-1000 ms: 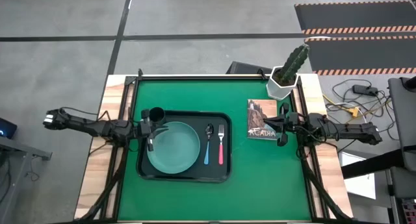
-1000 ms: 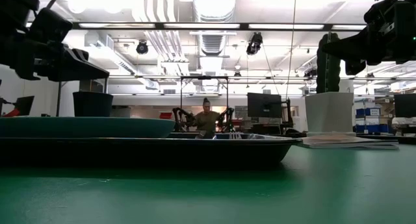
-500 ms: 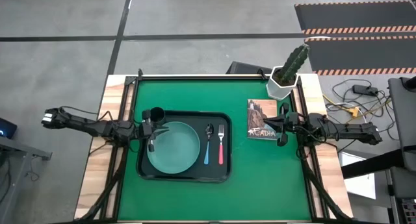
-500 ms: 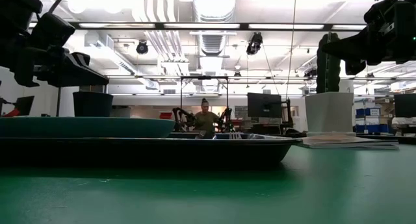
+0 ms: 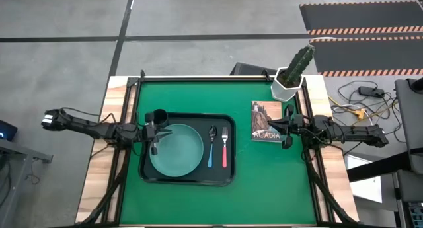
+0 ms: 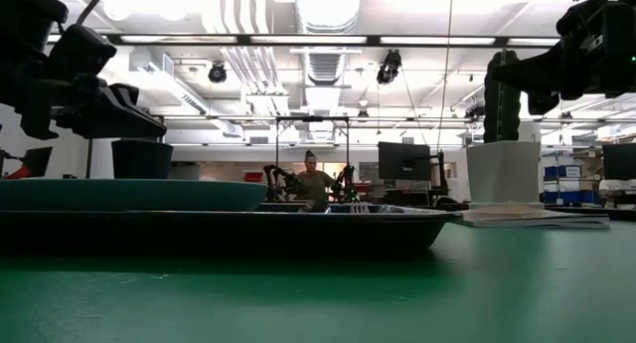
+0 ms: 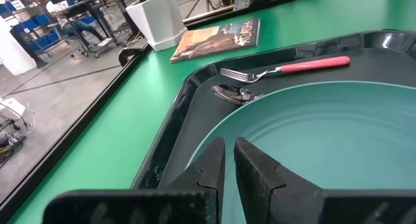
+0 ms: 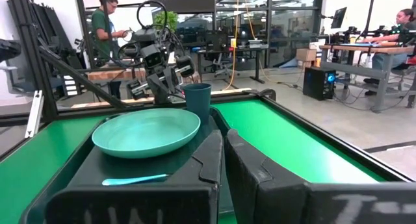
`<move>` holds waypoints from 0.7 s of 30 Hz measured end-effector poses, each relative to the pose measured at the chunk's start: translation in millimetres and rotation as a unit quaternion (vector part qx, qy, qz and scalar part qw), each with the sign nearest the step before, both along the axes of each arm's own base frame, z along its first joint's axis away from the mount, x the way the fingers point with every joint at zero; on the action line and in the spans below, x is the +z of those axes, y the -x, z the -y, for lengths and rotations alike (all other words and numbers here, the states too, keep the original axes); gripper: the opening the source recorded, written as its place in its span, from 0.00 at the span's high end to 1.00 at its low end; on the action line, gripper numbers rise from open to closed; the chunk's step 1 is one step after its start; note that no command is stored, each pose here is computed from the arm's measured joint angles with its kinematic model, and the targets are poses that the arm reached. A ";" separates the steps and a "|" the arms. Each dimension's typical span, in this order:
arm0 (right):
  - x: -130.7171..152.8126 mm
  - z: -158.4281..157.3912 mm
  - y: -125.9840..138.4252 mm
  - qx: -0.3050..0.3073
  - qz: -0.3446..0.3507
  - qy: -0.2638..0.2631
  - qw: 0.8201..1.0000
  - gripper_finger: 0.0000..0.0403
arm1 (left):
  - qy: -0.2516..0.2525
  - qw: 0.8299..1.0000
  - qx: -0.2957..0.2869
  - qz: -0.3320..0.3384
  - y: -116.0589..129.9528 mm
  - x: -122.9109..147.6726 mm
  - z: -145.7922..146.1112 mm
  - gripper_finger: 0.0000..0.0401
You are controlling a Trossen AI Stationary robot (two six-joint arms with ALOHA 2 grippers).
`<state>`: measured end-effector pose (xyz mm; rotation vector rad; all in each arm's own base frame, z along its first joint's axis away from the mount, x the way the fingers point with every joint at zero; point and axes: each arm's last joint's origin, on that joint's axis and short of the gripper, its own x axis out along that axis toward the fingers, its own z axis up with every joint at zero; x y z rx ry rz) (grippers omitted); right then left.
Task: Pick and place plate/cup/fork/spoon on tray
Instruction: Return to Home Position
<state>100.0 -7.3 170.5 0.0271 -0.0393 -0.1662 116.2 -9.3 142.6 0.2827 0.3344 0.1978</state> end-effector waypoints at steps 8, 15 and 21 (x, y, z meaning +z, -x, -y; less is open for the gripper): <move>0.0 0.0 0.0 0.000 0.000 0.000 1.000 0.98 | -0.001 1.000 0.000 -0.008 -0.6 -1.5 0.1 0.96; 0.0 0.0 0.0 0.000 0.000 0.000 1.000 0.98 | -0.001 1.000 0.000 -0.006 -0.5 -1.3 0.1 0.96; 0.0 0.0 0.0 0.000 0.000 0.000 1.000 0.98 | -0.001 1.000 0.000 -0.007 -0.5 -1.3 0.1 0.96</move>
